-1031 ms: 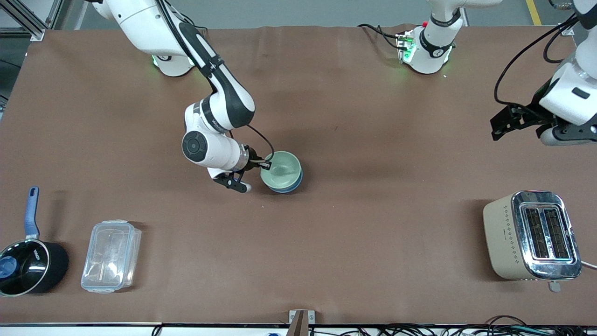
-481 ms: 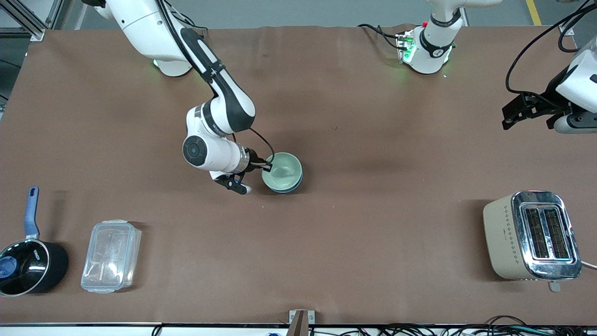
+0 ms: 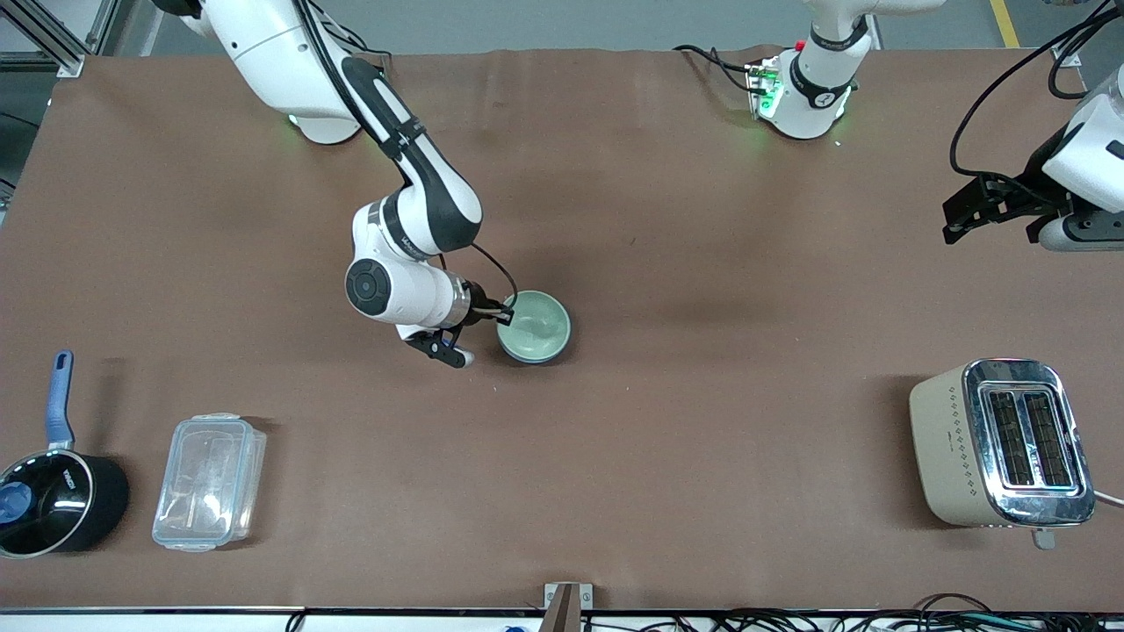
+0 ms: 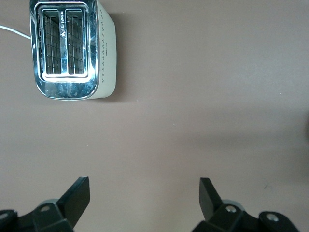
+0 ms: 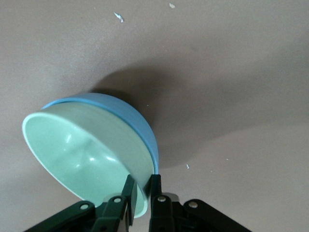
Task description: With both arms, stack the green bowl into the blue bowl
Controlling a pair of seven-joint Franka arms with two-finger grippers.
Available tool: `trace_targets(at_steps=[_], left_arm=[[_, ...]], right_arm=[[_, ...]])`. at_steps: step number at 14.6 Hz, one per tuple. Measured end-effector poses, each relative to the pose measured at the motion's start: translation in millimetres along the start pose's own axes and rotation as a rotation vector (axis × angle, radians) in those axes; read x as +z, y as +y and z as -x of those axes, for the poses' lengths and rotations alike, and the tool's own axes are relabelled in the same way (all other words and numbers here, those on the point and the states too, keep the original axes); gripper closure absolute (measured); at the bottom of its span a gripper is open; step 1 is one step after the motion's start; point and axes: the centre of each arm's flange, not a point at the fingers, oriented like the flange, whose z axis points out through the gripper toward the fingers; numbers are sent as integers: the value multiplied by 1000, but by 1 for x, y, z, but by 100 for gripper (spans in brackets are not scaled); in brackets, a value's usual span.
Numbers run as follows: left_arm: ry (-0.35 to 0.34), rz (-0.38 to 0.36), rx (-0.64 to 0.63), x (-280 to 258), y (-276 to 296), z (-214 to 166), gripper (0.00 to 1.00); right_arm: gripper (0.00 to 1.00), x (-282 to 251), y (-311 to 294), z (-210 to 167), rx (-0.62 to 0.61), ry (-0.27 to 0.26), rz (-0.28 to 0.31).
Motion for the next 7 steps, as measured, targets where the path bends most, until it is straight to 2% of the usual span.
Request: trace_targets(at_steps=[7], left_arm=[[-2,0,11,0,6,1,0]], right_arm=[[80,-12,3,-10,12,0,-8]])
